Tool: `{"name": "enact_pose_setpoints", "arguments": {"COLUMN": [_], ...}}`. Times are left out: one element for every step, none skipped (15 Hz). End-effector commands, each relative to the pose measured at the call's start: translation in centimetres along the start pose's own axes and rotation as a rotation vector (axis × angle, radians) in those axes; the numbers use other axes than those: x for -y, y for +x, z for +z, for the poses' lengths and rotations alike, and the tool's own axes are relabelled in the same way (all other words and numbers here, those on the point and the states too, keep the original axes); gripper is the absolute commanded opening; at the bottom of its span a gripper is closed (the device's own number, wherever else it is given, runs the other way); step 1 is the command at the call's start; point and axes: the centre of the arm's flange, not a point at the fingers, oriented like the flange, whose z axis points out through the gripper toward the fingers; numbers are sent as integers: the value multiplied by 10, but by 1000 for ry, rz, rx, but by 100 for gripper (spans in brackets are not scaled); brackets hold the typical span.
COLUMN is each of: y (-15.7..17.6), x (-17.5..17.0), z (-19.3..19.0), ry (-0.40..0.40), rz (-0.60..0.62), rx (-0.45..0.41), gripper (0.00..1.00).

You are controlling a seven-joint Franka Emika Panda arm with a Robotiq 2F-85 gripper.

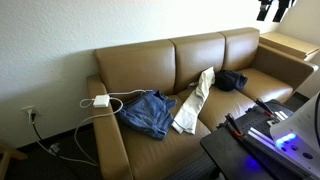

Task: Put the power pack on the couch seat

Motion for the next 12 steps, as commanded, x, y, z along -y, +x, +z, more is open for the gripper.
{"name": "enact_pose_setpoints", "arguments": {"y": [0, 0, 0, 0, 0, 0, 0, 0, 0, 14, 24, 33], "x": [0, 0, 0, 0, 0, 0, 0, 0, 0, -9, -14, -19], "z": [0, 0, 0, 0, 0, 0, 0, 0, 0, 4, 10, 15], "ry": [0, 0, 0, 0, 0, 0, 0, 0, 0, 12, 6, -29], "rz": [0, 0, 0, 0, 0, 0, 0, 0, 0, 23, 32, 77], "rx": [0, 0, 0, 0, 0, 0, 0, 0, 0, 35, 48, 37], "gripper": [100, 100, 100, 100, 100, 100, 100, 100, 100, 100, 100, 100]}}
